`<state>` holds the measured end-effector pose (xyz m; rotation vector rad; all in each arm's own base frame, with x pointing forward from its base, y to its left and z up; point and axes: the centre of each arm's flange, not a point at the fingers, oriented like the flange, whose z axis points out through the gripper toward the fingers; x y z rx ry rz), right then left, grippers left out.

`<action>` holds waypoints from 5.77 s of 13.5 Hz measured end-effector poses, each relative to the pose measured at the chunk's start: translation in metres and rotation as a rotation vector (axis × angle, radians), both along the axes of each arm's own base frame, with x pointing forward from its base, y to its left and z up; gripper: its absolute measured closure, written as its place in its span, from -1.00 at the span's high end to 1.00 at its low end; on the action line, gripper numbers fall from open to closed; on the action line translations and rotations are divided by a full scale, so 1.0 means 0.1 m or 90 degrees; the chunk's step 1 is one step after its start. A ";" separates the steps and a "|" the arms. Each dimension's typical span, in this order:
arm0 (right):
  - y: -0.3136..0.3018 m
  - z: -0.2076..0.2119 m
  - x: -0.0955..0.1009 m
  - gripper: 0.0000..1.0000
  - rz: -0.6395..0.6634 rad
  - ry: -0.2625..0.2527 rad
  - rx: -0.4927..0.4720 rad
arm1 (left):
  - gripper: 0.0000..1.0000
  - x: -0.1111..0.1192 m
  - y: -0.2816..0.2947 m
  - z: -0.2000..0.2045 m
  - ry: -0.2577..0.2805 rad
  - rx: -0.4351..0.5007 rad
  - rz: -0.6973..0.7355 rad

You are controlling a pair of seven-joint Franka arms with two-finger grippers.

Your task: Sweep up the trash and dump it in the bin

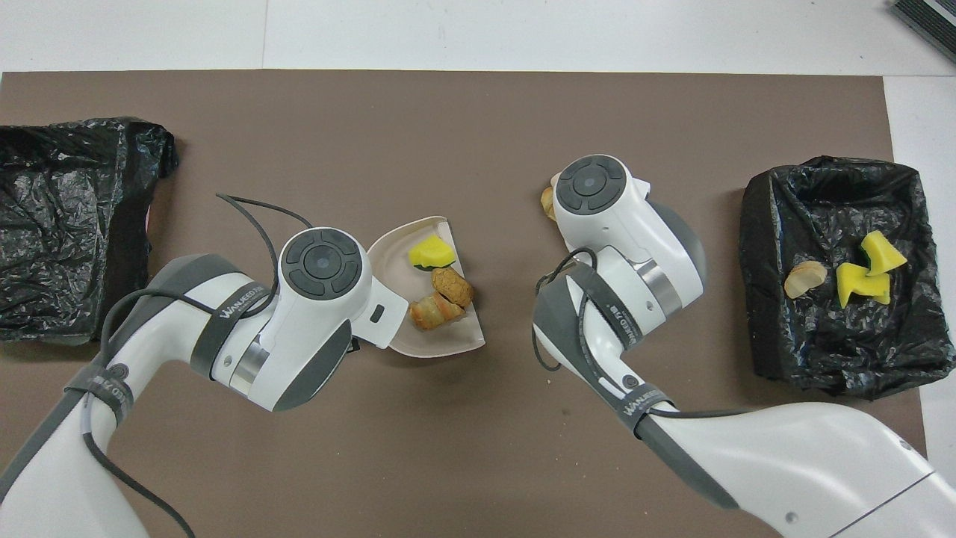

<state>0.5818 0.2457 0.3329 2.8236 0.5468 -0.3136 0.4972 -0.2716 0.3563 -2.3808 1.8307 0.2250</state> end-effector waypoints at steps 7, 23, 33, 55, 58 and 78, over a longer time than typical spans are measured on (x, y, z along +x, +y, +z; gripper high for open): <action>0.81 -0.03 -0.47 -0.50 -0.033 0.104 0.236 | -0.37 0.05 0.10 -0.01 0.000 0.001 0.018; 0.75 0.78 -1.11 -0.50 -0.204 0.154 0.204 | -0.37 0.38 0.69 0.06 0.010 -0.019 -0.093; 1.90 0.05 -2.80 -0.48 -0.250 0.074 0.128 | -0.37 0.64 2.51 1.13 -0.047 -0.019 -0.136; -2.40 2.39 -0.11 1.00 -0.267 -0.099 0.108 | -0.37 1.11 5.02 2.02 -0.026 0.413 -0.190; -2.80 2.64 -0.16 1.00 -0.297 -0.107 0.104 | -0.37 1.20 4.80 2.04 -0.022 0.498 -0.191; -2.92 2.90 -0.32 1.00 -0.319 -0.125 0.144 | -0.37 1.15 2.53 2.11 0.024 0.451 -0.150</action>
